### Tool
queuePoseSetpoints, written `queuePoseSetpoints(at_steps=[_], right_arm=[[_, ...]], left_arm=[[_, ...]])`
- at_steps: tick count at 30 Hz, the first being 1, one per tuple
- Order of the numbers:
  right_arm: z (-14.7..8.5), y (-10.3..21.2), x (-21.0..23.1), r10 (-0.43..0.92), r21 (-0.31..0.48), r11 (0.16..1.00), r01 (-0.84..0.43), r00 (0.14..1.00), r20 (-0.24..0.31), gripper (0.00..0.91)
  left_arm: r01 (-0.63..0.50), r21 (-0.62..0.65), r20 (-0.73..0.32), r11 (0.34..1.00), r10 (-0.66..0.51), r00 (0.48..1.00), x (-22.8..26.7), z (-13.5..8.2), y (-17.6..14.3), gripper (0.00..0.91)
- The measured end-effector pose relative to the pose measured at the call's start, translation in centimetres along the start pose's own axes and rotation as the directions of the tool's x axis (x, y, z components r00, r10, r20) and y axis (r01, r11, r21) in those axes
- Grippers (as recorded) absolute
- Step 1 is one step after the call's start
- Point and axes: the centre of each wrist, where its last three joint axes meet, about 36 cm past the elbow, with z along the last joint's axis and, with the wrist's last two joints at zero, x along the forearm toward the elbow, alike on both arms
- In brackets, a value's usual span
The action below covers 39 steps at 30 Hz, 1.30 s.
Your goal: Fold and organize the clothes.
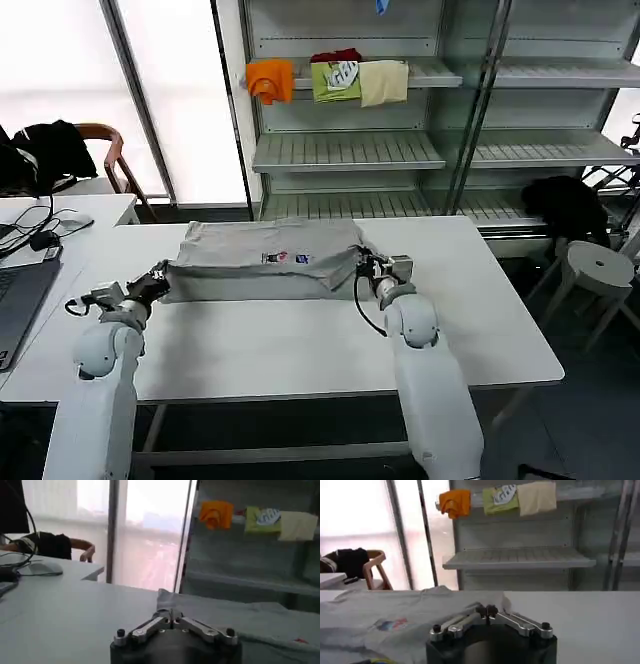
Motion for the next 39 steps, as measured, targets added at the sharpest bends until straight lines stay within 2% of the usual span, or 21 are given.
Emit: queuePoseSetpoints(at_steps=[2, 3, 4, 5, 6, 10, 16, 22, 29, 36, 38, 39], right_arm=[[-0.1, -0.2, -0.5, 0.003, 0.003, 1.000, -0.003, 1.000, 0.002, 0.907], [-0.1, -0.3, -0.7, 0.006, 0.005, 1.000, -0.006, 1.000, 0.004, 0.907], [-0.1, -0.4, -0.9, 0.009, 0.006, 1.000, -0.009, 1.000, 0.006, 0.907], [-0.1, -0.5, -1.1, 0.011, 0.008, 1.000, -0.011, 1.000, 0.009, 0.907], [-0.2, -0.6, -1.3, 0.014, 0.008, 1.000, -0.014, 1.000, 0.015, 0.907], [-0.7, -1.0, -1.7, 0.030, 0.006, 1.000, -0.030, 0.999, 0.032, 0.907], [-0.7, -1.1, -1.5, 0.030, -0.005, 1.000, -0.029, 0.999, 0.030, 0.907], [0.6, 0.0, 0.4, 0.009, -0.020, 1.000, -0.009, 1.000, -0.008, 0.907], [2.9, 0.9, 3.1, 0.010, -0.027, 1.000, -0.011, 0.998, -0.061, 0.907], [4.7, 1.1, 4.4, 0.018, -0.028, 0.999, -0.021, 0.994, -0.105, 0.907], [5.0, 1.1, 4.6, 0.023, -0.027, 0.999, -0.026, 0.993, -0.115, 0.635], [5.1, 1.1, 4.6, 0.025, -0.025, 0.999, -0.028, 0.993, -0.119, 0.282]], left_arm=[[0.002, -0.004, -0.004, 1.000, -0.002, 1.000, -0.3, 0.0, 0.0, 0.010], [0.003, -0.007, -0.004, 1.000, -0.003, 1.000, -0.4, 0.0, 0.0, 0.071], [0.004, -0.009, -0.005, 1.000, -0.004, 1.000, -0.5, 0.0, 0.0, 0.262], [0.005, -0.011, -0.006, 1.000, -0.005, 1.000, -0.6, 0.0, 0.0, 0.655], [0.007, -0.013, -0.006, 1.000, -0.007, 1.000, -0.7, -0.1, -0.1, 0.907], [0.013, -0.020, 0.002, 1.000, -0.013, 1.000, -0.8, -0.3, -0.2, 0.907], [0.029, -0.022, 0.010, 0.999, -0.029, 1.000, -0.5, -0.5, -0.1, 0.907], [0.031, -0.062, -0.005, 0.998, -0.032, 0.999, 0.4, -0.4, 0.2, 0.907], [0.030, -0.129, -0.075, 0.991, -0.040, 0.996, 1.6, 1.5, 0.6, 0.907], [0.037, -0.163, -0.110, 0.986, -0.056, 0.992, 2.1, 2.4, 0.9, 0.907], [0.039, -0.168, -0.114, 0.985, -0.059, 0.992, 2.1, 2.5, 1.0, 0.907], [0.040, -0.170, -0.116, 0.985, -0.060, 0.991, 2.1, 2.5, 1.0, 0.907]])
